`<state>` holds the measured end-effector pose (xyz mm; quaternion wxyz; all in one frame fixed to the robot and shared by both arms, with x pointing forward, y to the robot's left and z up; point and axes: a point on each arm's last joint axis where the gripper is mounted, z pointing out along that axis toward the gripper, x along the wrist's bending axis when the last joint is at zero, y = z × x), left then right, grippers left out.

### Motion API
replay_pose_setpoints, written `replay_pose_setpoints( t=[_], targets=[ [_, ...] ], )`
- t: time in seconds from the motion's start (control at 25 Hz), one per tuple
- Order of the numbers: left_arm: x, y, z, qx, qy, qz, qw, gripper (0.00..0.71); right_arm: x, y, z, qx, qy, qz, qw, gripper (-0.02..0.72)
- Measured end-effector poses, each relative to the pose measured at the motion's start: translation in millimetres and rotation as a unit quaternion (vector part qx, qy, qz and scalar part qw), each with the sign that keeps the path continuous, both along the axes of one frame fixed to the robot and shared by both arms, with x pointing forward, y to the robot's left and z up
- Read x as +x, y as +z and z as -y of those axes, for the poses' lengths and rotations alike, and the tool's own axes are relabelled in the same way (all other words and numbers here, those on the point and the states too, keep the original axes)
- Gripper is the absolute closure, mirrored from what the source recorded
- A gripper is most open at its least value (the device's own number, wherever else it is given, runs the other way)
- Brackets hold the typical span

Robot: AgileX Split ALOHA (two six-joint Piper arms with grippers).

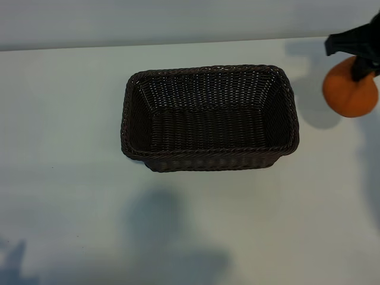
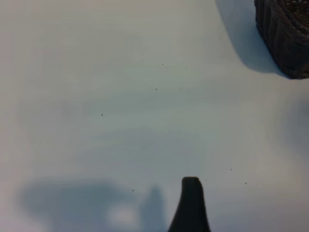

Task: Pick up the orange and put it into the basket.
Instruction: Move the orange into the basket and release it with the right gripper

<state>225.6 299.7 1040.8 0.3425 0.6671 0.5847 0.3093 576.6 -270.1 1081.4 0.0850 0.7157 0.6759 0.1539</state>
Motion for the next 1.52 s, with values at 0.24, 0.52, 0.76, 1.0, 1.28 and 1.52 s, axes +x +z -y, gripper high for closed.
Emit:
replay_pose_setpoints(
  t=[0.24,0.52,0.76,1.0,1.28,1.52],
  targets=[
    [0,0,0.0,0.000,0.000,0.000,1.000,0.116,8,5,-55,0.007,0.068,0.012,0.998,0.611],
    [0,0,0.0,0.000,0.000,0.000,1.000,0.116,25,-11,-113,0.006,0.134,0.001,0.991,0.611],
    [0,0,0.0,0.000,0.000,0.000,1.000,0.116,41,-30,-126,0.003,0.141,-0.012,0.990,0.612],
    [0,0,0.0,0.000,0.000,0.000,1.000,0.116,55,-60,-131,-0.003,0.141,-0.028,0.990,0.612],
    [0,0,0.0,0.000,0.000,0.000,1.000,0.116,69,-120,-136,-0.016,0.143,-0.085,0.986,0.612],
    [0,0,0.0,0.000,0.000,0.000,1.000,0.116,72,-132,-137,-0.019,0.143,-0.093,0.985,0.612]
  ],
)
